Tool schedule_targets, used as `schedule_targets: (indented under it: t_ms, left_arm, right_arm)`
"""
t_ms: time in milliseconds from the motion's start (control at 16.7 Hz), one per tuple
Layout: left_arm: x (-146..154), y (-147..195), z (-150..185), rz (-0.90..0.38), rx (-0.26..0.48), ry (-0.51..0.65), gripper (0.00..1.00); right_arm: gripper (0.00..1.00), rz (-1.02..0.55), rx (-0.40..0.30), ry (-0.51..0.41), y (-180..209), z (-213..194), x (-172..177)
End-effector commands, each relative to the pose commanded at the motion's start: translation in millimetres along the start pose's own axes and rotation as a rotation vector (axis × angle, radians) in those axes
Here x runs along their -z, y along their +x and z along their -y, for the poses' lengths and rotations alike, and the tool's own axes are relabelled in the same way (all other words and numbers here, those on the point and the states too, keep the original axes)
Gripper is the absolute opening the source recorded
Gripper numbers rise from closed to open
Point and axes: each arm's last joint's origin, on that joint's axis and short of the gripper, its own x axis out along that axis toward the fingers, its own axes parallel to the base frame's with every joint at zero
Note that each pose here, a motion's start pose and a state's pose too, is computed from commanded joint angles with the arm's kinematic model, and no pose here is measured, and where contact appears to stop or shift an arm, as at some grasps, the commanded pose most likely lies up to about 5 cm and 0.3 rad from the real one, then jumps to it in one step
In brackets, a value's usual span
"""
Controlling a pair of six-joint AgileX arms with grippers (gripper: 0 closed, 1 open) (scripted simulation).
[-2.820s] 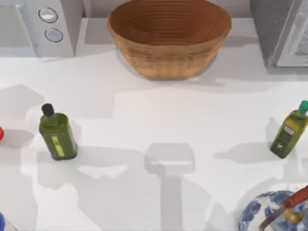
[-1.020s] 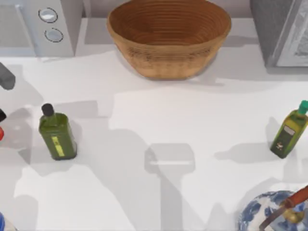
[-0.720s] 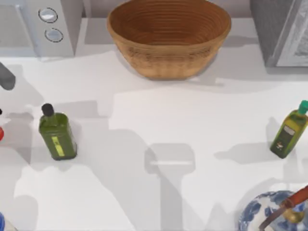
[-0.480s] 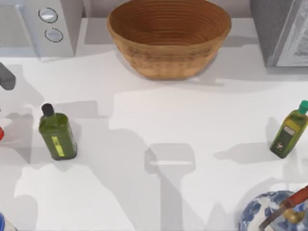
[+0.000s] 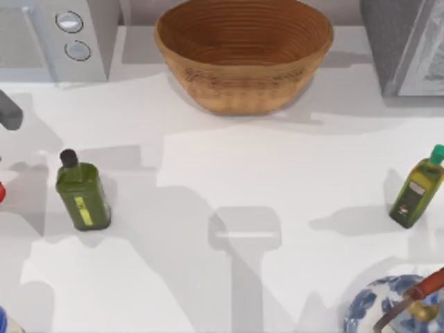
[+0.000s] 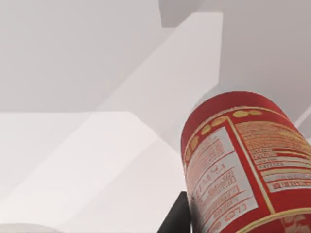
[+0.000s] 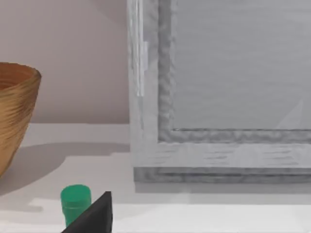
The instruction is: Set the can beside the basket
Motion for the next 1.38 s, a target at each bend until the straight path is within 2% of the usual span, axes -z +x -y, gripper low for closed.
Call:
schedule_targets:
  t_ms: [240,360,600,720,900,1080,1380]
  left_arm:
    - [0,-1,0,0.002,-0.002,0.000,0.00]
    - [-8,-7,0,0.017,-0.038,-0.012,0.00]
    - [-50,-29,6,0.086,-0.150,-0.101,0.00]
    - [-78,-33,19,0.117,-0.170,-0.170,0.00]
    - [-120,-25,53,0.121,-0.136,-0.294,0.00]
    - [-155,-7,101,0.061,-0.069,-0.429,0.00]
    - [-189,5,185,-0.036,-0.018,-0.633,0.00]
  right_arm:
    - [1.00,0.000,0.000,0.000,0,0,0]
    - [1.00,0.000,0.000,0.000,0,0,0]
    - [1.00,0.000,0.000,0.000,0,0,0]
    - [1.00,0.000,0.000,0.000,0,0,0]
    - [1.00,0.000,0.000,0.000,0,0,0]
    - [1.00,0.000,0.000,0.000,0,0,0]
    - [1.00,0.000,0.000,0.000,0,0,0]
